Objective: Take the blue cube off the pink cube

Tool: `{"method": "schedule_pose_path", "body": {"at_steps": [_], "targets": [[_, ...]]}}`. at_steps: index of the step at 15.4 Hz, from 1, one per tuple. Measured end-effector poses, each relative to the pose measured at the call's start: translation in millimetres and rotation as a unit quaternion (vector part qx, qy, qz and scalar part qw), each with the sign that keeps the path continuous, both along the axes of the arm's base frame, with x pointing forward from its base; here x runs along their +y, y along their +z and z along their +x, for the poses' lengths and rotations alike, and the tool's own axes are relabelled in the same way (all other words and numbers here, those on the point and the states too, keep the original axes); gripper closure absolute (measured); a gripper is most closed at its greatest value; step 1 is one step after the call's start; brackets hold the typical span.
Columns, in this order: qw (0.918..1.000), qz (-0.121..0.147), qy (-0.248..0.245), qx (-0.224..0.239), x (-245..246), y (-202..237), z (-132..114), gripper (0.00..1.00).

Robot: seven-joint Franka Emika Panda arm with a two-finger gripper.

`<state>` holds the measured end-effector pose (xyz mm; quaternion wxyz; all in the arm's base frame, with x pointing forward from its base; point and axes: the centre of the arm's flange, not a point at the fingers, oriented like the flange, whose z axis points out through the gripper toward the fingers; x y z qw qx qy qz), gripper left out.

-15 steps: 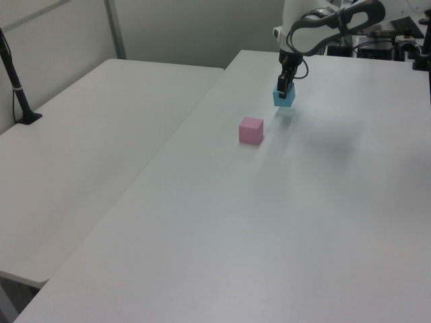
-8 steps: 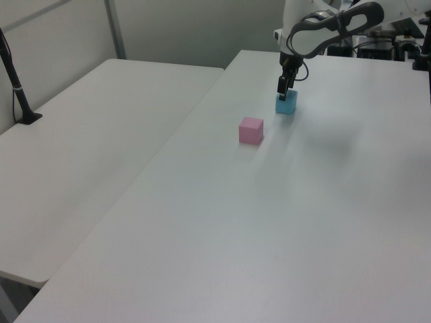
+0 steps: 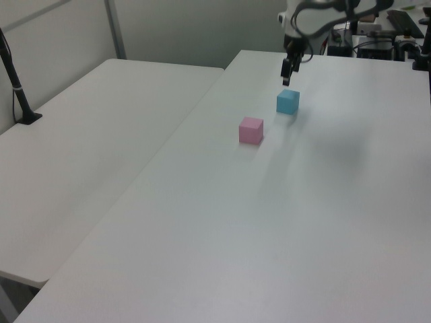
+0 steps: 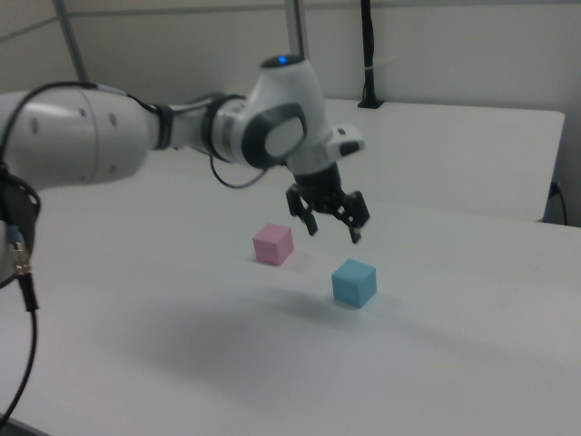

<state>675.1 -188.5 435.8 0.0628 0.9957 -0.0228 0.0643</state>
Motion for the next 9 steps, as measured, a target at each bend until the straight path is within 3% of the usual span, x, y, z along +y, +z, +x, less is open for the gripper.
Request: {"method": "schedule_pose_path", "body": {"at_steps": [6, 9], "targets": [[0.9982, 0.03, -0.033, 0.04, 98, 98, -37, 0.0], [0.9968, 0.036, -0.035, 0.061, 116, 131, -63, 0.0]]}}
